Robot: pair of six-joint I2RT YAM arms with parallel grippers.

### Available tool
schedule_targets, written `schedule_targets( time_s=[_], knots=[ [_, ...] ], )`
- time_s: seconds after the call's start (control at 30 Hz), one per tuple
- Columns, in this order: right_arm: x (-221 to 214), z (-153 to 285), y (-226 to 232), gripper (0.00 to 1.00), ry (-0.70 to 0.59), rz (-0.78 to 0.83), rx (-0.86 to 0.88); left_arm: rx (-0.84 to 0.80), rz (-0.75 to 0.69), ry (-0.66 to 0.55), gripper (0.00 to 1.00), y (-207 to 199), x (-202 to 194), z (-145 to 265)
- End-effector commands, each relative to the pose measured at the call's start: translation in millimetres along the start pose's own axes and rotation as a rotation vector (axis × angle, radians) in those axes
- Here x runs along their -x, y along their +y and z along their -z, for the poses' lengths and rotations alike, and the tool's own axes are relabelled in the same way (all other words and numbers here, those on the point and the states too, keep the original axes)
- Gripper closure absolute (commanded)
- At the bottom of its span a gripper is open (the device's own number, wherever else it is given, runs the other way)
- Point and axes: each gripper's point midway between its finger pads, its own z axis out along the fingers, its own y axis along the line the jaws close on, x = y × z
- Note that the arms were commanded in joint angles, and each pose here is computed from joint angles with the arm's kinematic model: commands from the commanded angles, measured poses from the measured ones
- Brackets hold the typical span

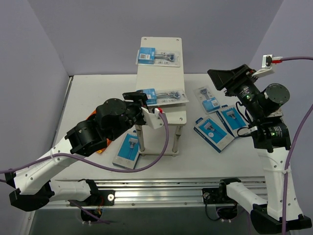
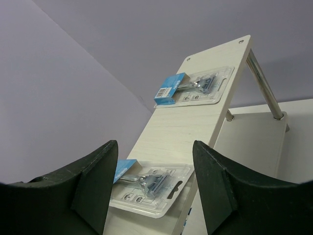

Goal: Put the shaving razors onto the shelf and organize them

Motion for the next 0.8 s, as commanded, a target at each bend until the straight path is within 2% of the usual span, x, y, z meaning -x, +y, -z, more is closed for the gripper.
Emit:
schedule_targets(
  time_s=[0.0,0.17,0.43,0.6,0.73,0.77],
  knots=[
    [7,-2,8,0.42,-0.012,0.033,0.040,0.018,0.060,-0.045,0.29,11,10,12],
    [0,-2,7,0.42,0.032,0.052,0.036,-0.027,0.129,-0.037,0.27,6,9,18],
    [-9,-5,-1,0.42,0.071,0.044,0.018,-0.162,0.334,-0.129,0.26,-14,27,24],
    [-9,-5,2,0.42,0.086,0.042,0.023,-0.207,0.414,-0.131,0.26,-19,26,24],
    [-14,-4,6,0.45,0.117,0.075,0.042,-0.212,0.524,-0.131,0.26,-13,21,25],
    [-16,-4,8,0.50,0.127,0.084,0.047,-0.229,0.557,-0.150,0.26,-13,23,25]
  ],
)
